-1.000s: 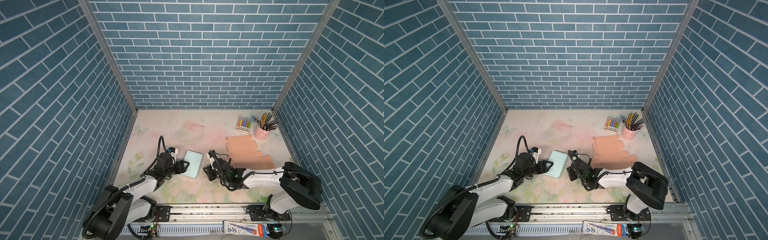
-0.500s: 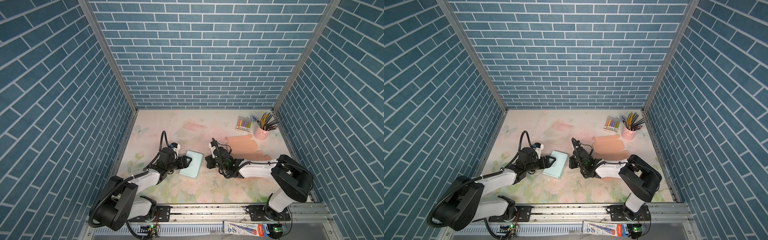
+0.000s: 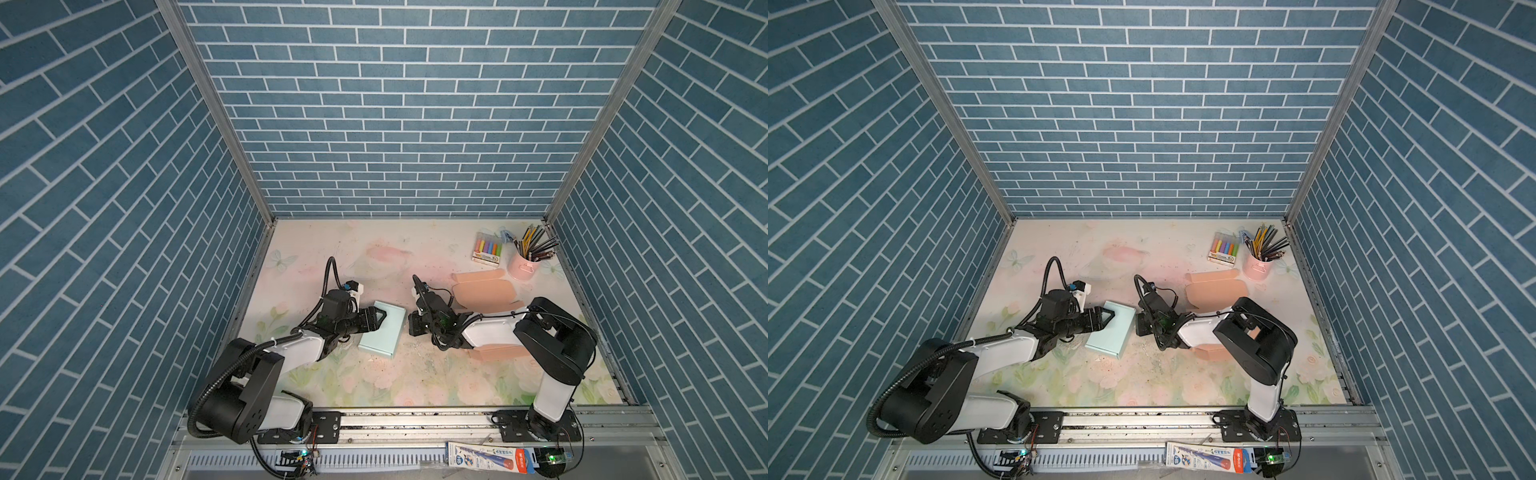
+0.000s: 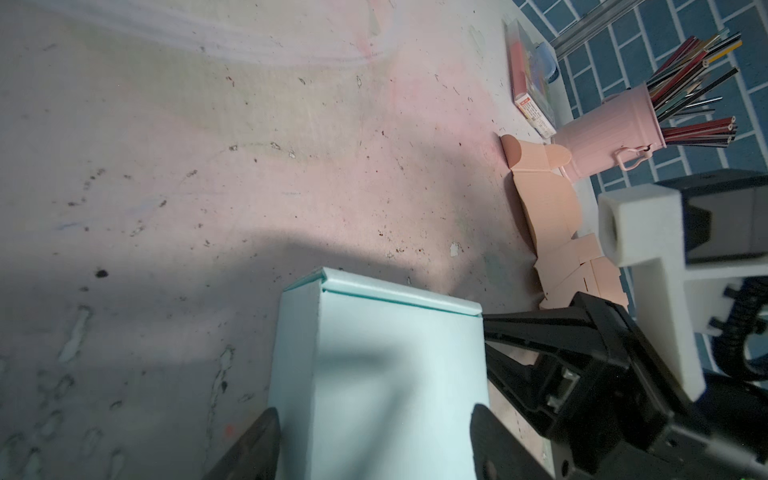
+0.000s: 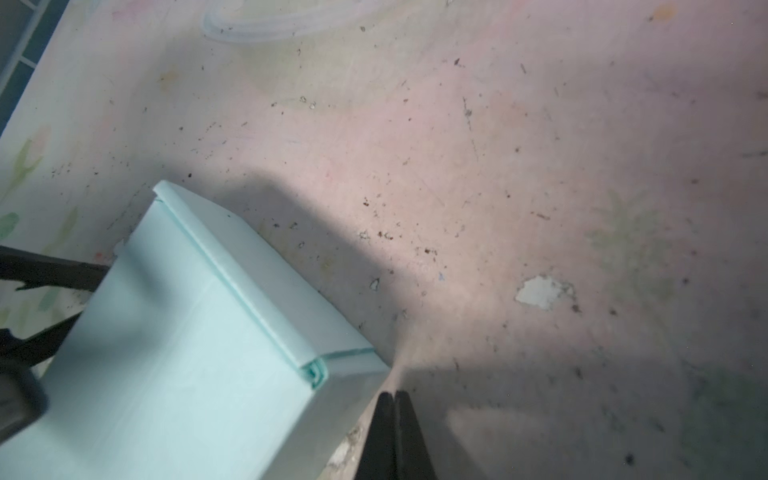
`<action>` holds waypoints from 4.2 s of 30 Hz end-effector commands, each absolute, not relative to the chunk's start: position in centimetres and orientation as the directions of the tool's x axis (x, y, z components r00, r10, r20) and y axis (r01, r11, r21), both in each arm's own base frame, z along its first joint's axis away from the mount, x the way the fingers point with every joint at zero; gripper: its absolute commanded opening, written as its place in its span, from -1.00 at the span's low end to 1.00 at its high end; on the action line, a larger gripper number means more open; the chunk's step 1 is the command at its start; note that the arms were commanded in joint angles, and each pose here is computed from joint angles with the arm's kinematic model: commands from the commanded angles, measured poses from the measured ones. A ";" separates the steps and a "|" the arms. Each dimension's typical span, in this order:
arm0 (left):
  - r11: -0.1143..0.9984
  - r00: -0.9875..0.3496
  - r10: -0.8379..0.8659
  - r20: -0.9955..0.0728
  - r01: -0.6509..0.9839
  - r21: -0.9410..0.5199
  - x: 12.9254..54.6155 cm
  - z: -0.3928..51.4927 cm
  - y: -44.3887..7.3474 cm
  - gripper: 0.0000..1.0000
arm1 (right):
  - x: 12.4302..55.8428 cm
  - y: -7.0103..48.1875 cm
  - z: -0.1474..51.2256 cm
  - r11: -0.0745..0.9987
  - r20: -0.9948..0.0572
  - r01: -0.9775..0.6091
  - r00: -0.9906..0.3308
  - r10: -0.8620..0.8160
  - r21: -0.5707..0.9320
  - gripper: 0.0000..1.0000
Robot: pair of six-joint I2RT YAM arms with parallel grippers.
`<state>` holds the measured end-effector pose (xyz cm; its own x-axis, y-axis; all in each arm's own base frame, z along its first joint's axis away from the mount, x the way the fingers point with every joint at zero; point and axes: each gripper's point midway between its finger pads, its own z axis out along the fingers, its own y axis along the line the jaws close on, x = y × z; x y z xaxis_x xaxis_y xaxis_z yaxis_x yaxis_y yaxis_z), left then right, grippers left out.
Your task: Fold the paper box
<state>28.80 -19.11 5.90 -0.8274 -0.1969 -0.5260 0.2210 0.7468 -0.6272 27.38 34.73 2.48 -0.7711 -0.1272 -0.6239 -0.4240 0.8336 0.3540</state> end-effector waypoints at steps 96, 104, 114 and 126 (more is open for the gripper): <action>0.756 -0.838 -0.153 -0.524 0.242 -0.608 20.4 7.1 -20.8 0.37 | 27.2 39.8 6.1 0.601 -0.545 -0.642 -0.752 -0.371 0.476 0.13; 0.775 -0.813 -0.179 -0.554 0.230 -0.589 24.4 7.9 -19.8 0.31 | 27.9 39.8 6.1 0.600 -0.550 -0.634 -0.757 -0.353 0.487 0.13; 0.791 -0.774 -0.224 -0.592 0.211 -0.575 31.0 8.6 -19.6 0.25 | 31.2 40.2 6.9 0.598 -0.575 -0.616 -0.764 -0.293 0.513 0.14; 0.802 -0.744 -0.243 -0.622 0.207 -0.560 39.7 8.3 -18.9 0.24 | 37.3 42.0 6.7 0.562 -0.577 -0.598 -0.780 -0.243 0.572 0.14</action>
